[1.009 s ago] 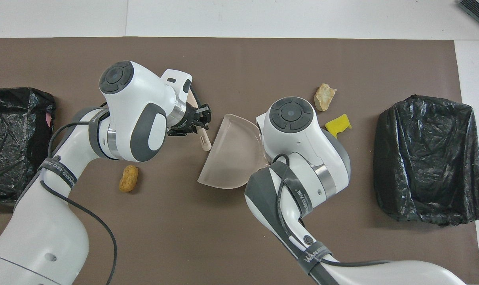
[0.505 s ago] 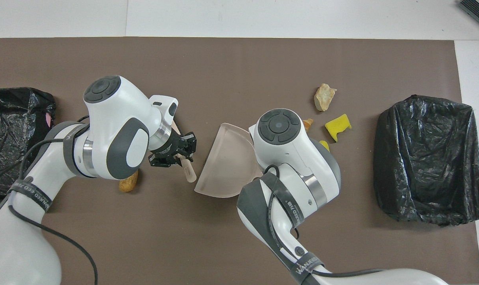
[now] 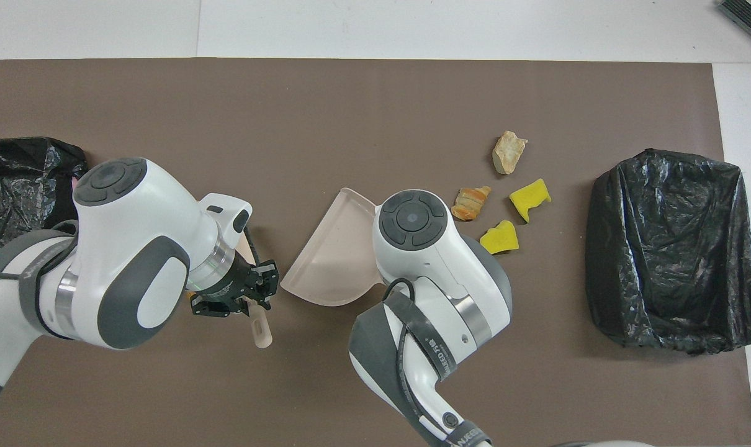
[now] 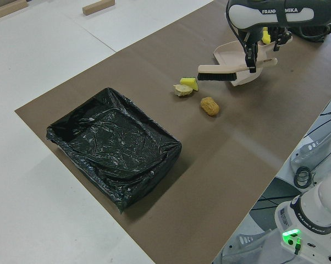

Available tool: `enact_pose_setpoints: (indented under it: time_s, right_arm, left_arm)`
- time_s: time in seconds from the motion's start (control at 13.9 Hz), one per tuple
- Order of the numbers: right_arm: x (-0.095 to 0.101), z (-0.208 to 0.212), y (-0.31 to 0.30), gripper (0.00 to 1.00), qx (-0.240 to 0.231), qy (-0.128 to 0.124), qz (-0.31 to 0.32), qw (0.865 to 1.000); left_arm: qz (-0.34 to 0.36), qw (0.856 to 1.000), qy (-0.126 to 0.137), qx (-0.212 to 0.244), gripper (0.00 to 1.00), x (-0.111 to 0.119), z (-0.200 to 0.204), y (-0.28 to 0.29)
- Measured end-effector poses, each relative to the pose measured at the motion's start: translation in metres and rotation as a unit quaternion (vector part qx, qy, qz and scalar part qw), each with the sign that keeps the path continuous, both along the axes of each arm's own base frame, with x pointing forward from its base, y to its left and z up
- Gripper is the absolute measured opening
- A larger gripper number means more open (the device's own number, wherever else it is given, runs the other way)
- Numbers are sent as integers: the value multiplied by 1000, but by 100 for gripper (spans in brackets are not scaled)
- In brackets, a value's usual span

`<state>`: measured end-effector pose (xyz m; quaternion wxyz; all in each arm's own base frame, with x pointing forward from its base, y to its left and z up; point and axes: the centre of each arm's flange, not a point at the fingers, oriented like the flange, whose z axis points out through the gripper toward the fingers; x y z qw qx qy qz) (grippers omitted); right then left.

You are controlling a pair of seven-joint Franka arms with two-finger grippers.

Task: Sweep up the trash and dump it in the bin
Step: 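Sweep the nearby chunks into the dustpan with the left gripper's brush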

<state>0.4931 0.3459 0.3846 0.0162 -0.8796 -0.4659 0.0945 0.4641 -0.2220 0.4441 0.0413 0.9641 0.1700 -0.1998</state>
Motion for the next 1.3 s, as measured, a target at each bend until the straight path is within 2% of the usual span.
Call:
enact_pose_setpoints:
  time_s: [0.22,0.36,0.65,0.87,1.08,1.3]
  right_arm:
    - [-5,-13,-4,33,20,-17,50,998]
    - [-7,-16,-7,33,25,-19,89,996]
    - [-5,-14,-12,33,22,-23,127,991]
    - [-7,-18,-13,33,15,-24,134,991]
    - [-9,-26,-16,33,11,-24,135,990]
    - [-9,-27,-18,33,10,-23,134,991]
  left_arm:
    - [-17,999,-23,42,26,-10,21,21]
    - [-10,997,-35,66,26,0,15,51]
    - [-51,993,-80,73,26,23,-11,116]
    - [-101,987,-106,66,26,33,-42,131]
    - [-136,983,-108,58,26,39,-69,126]
    - [-180,976,-112,47,26,41,-80,114]
